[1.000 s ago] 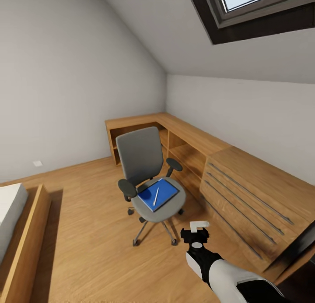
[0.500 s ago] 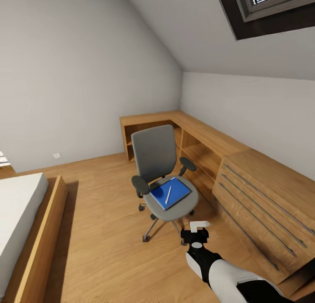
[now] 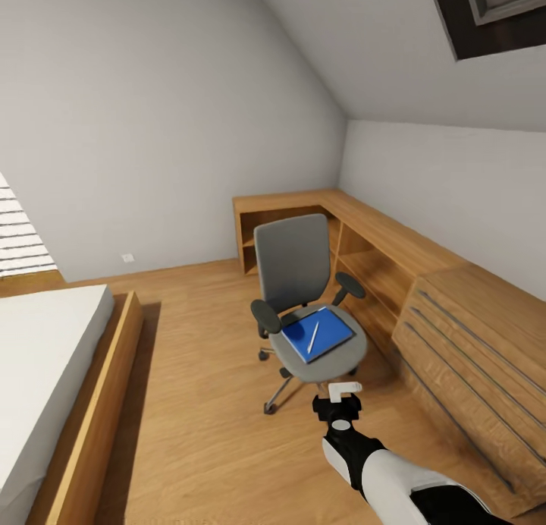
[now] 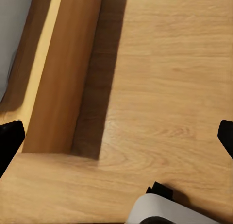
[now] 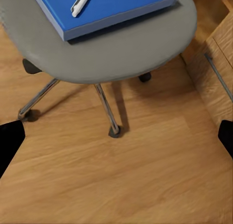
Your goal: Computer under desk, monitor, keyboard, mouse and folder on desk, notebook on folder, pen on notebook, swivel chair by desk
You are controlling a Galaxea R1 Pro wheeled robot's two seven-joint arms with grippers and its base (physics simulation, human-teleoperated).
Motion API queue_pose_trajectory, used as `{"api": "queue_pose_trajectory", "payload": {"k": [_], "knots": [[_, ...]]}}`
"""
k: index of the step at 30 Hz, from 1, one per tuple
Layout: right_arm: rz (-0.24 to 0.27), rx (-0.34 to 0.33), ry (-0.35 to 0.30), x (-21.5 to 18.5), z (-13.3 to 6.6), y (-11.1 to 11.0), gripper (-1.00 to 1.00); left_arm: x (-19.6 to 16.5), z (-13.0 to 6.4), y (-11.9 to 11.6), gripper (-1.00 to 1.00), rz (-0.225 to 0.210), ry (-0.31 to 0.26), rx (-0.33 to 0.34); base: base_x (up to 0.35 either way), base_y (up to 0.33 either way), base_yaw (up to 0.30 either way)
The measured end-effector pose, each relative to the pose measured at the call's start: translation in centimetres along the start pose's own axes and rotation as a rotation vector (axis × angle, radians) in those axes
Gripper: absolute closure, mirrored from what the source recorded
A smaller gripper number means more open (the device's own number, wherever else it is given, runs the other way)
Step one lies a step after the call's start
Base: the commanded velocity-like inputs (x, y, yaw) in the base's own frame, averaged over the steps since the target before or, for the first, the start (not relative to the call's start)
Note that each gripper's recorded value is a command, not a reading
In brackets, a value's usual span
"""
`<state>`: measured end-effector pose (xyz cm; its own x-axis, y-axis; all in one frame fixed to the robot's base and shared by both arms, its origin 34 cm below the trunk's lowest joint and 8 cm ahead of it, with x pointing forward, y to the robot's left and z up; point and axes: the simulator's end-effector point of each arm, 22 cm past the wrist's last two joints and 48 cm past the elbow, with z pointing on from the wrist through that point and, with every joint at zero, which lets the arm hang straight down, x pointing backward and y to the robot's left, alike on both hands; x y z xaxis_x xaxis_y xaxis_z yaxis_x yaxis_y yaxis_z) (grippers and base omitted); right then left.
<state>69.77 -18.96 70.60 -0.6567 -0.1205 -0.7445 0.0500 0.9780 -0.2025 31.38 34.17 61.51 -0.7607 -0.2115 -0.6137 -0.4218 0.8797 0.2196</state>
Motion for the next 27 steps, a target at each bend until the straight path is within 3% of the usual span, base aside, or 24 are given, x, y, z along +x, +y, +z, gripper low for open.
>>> {"api": "queue_pose_trajectory", "payload": {"k": [8,27], "knots": [[-0.004,-0.002,-0.010,-0.1,0.1,0.1,-1.00,0.1,-0.1,-0.3,-1.00,0.004,0.000,0.006,0.000,0.000,0.127],[0.012,-0.003,-0.050,-0.6,0.3,0.2,-1.00,0.4,-0.9,-3.4,-1.00,0.003,-0.009,0.058,0.000,0.000,0.005]]}}
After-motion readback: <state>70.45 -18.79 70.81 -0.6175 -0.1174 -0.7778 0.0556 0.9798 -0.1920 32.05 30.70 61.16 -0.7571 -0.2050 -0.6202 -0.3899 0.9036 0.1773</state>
